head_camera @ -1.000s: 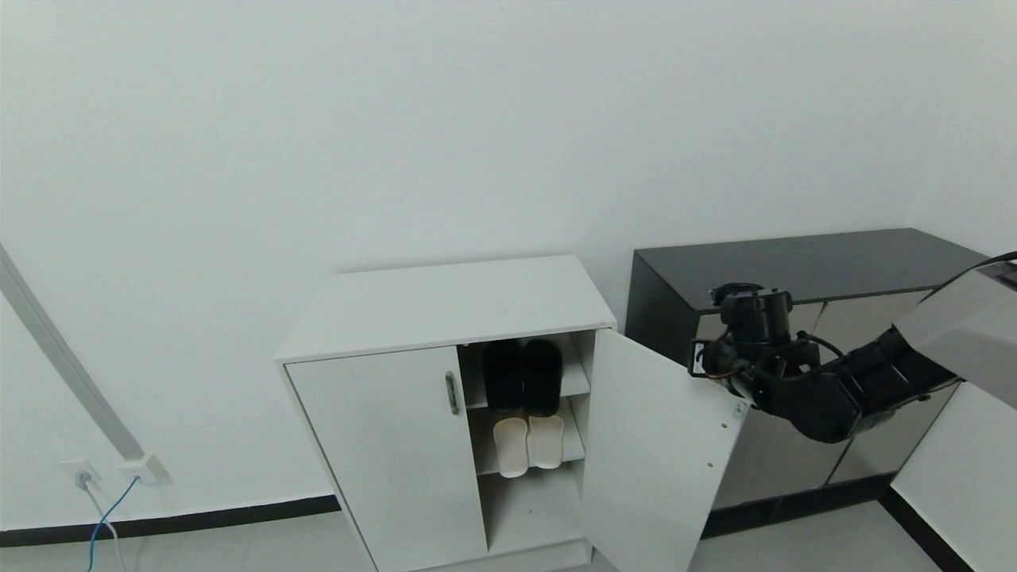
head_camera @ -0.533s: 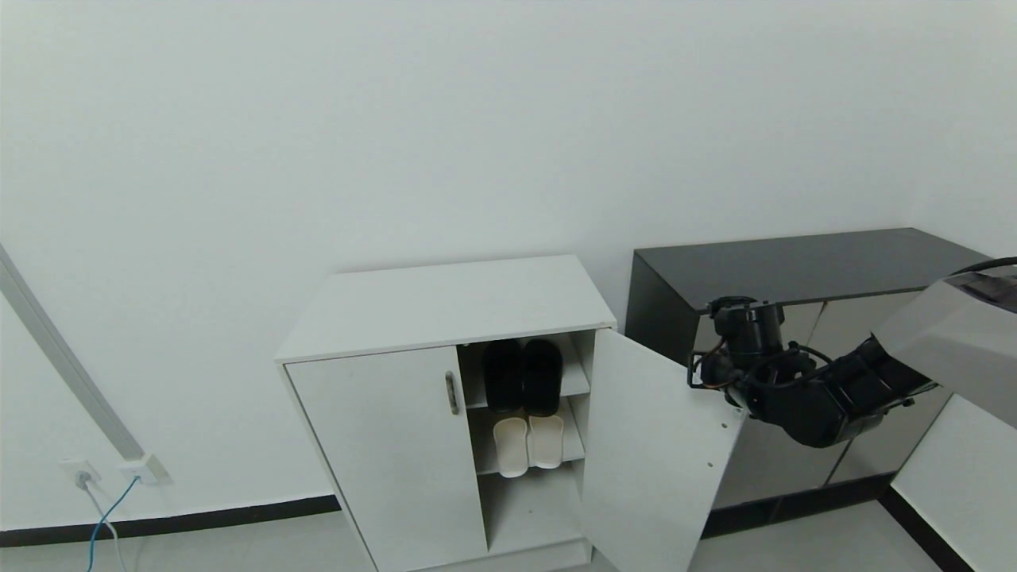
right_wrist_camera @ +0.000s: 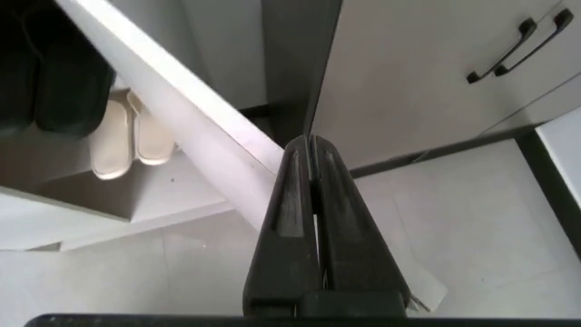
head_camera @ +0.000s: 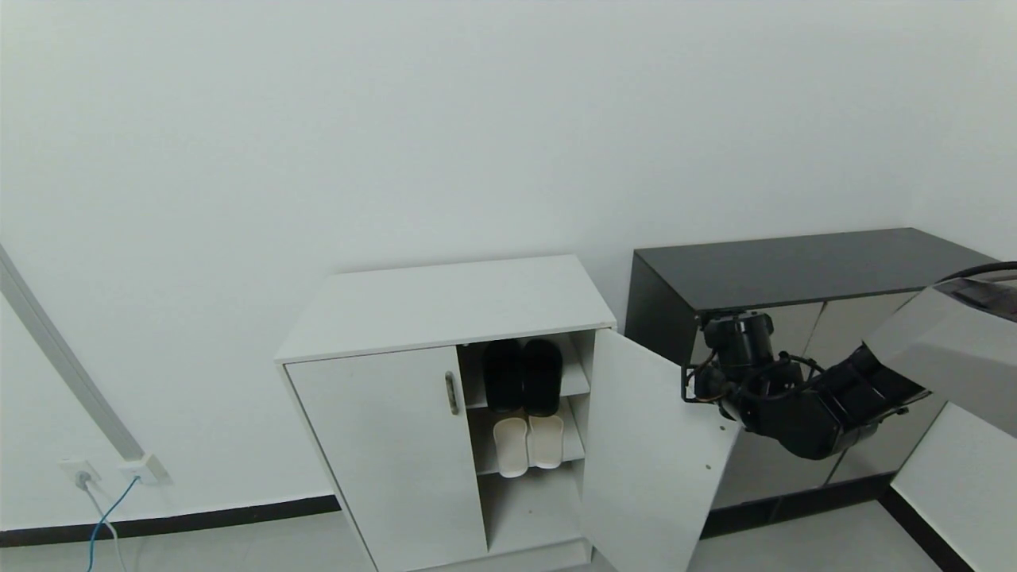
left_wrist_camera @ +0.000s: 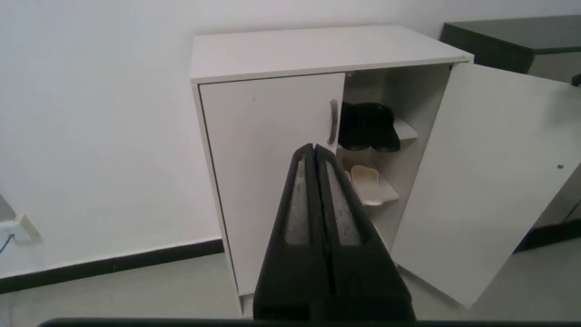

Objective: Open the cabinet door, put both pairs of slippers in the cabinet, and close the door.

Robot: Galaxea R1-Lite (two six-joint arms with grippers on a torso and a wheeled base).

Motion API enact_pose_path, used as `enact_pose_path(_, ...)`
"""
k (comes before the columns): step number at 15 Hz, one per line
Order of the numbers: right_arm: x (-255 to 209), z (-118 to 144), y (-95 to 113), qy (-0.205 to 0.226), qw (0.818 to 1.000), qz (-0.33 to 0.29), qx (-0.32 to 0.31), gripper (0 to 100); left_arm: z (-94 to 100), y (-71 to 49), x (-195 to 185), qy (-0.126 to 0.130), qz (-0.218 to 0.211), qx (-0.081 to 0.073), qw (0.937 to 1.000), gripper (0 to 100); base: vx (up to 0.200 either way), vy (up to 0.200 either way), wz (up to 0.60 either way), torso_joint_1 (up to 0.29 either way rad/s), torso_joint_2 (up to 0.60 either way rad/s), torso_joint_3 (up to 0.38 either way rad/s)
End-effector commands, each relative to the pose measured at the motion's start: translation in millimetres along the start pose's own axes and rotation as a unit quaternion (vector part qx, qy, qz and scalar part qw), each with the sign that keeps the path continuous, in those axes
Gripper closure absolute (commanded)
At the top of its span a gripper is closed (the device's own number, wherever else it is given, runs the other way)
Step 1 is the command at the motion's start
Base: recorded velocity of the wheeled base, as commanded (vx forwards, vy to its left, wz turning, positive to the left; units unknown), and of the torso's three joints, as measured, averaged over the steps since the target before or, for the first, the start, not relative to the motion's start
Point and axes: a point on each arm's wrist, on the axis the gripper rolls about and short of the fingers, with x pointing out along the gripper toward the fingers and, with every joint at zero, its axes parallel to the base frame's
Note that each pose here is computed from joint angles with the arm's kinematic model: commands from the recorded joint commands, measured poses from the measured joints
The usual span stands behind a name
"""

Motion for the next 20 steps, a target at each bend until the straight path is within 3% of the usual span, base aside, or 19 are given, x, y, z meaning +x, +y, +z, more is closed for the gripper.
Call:
enact_pose_path(1, -13.1, 1.0, 8.5, 0.000, 1.000, 0.015, -0.007, 100, -0.1, 0.0, 0.1, 0.001, 0.000, 0.000, 1.0000, 100, 0.000, 0.000, 0.00, 0.000, 0.00, 0.000)
enact_pose_path(6, -63.8, 6.1, 33.2, -0.018, 0.997, 0.070, -0.023, 100, -0.1, 0.0, 0.1, 0.001, 0.000, 0.000, 1.0000, 100, 0.000, 0.000, 0.00, 0.000, 0.00, 0.000)
enact_pose_path(9, -66.2, 5.9, 34.4, -0.021, 0.997, 0.074, -0.021, 100, -0.1, 0.0, 0.1, 0.001, 0.000, 0.000, 1.0000, 100, 0.000, 0.000, 0.00, 0.000, 0.00, 0.000)
enact_pose_path(12, -71.9, 9.7, 33.4, -0.052, 0.995, 0.083, -0.019, 100, 0.1, 0.0, 0.1, 0.000, 0.000, 0.000, 1.0000, 100, 0.000, 0.000, 0.00, 0.000, 0.00, 0.000)
enact_pose_path(17, -79.6, 2.7, 38.5, -0.047, 0.994, 0.092, -0.042, 100, -0.1, 0.0, 0.1, 0.001, 0.000, 0.000, 1.0000, 100, 0.000, 0.000, 0.00, 0.000, 0.00, 0.000)
enact_pose_path(20, -84.7, -4.7, 42.3, -0.038, 0.993, 0.102, -0.052, 100, -0.1, 0.0, 0.1, 0.001, 0.000, 0.000, 1.0000, 100, 0.000, 0.000, 0.60, 0.004, 0.00, 0.002)
